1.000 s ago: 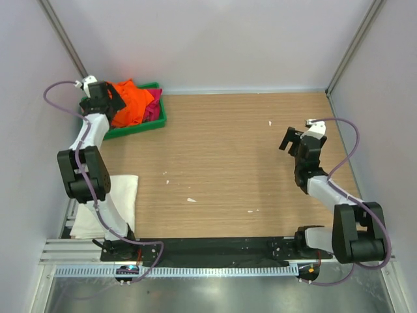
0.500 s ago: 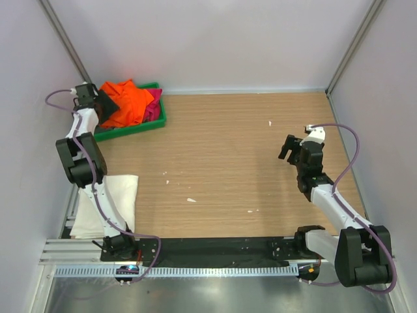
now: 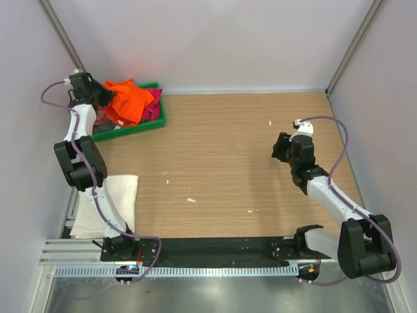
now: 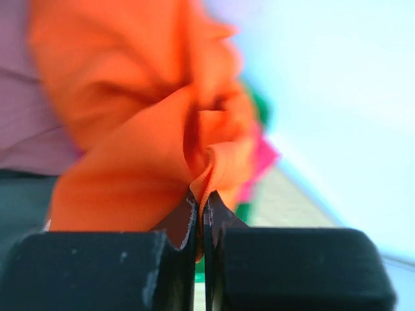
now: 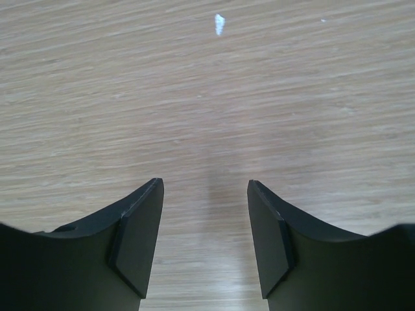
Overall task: Fold and stack the t-shirts
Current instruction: Grab the tshirt from the pile, then move the tshirt to the center of the board
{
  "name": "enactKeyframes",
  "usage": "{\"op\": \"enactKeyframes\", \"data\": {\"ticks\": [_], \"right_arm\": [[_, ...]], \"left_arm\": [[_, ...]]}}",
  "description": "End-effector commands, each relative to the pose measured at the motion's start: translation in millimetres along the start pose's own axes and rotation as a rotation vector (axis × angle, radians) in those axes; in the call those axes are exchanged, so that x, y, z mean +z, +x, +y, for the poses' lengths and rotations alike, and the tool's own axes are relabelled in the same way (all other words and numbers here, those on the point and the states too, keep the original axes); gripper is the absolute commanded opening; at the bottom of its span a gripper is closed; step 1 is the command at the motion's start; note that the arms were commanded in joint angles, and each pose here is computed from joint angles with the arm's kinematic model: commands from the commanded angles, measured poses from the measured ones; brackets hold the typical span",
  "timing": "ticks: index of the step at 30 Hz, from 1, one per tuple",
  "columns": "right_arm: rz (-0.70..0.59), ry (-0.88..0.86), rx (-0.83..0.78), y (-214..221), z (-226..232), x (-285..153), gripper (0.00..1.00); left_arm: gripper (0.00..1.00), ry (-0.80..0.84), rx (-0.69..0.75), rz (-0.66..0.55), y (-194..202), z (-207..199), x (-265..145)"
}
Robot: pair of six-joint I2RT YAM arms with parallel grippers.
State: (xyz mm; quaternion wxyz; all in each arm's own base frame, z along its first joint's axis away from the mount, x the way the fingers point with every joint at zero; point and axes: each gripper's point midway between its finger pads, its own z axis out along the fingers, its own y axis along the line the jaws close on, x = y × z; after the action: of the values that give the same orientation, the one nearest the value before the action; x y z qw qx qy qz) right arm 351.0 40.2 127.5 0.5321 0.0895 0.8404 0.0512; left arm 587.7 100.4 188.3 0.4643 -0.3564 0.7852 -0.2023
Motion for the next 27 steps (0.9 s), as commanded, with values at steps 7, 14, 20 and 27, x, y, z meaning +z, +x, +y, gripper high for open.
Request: {"op": "enactKeyframes", "data": {"ticks": [7, 14, 20, 27], "right_arm": [[-0.041, -0.120, -0.056, -52, 69, -7, 0.73], [0.105, -0.178, -0.018, -56, 101, -12, 1.00], [0.186, -0.206, 0.045, -43, 103, -34, 1.00], [0.340, -0.186, 0.046, 7, 84, -63, 0.84]], "left_arm": [[0.00, 0.440, -0.049, -0.103, -3, -219, -153], [0.00, 0.535, 0.126, 0.076, 134, -277, -245], [0.66, 0.509, 0.239, 0.283, 245, -188, -296], [1.00, 0.506, 0.479, 0.447, 300, -97, -338]]}}
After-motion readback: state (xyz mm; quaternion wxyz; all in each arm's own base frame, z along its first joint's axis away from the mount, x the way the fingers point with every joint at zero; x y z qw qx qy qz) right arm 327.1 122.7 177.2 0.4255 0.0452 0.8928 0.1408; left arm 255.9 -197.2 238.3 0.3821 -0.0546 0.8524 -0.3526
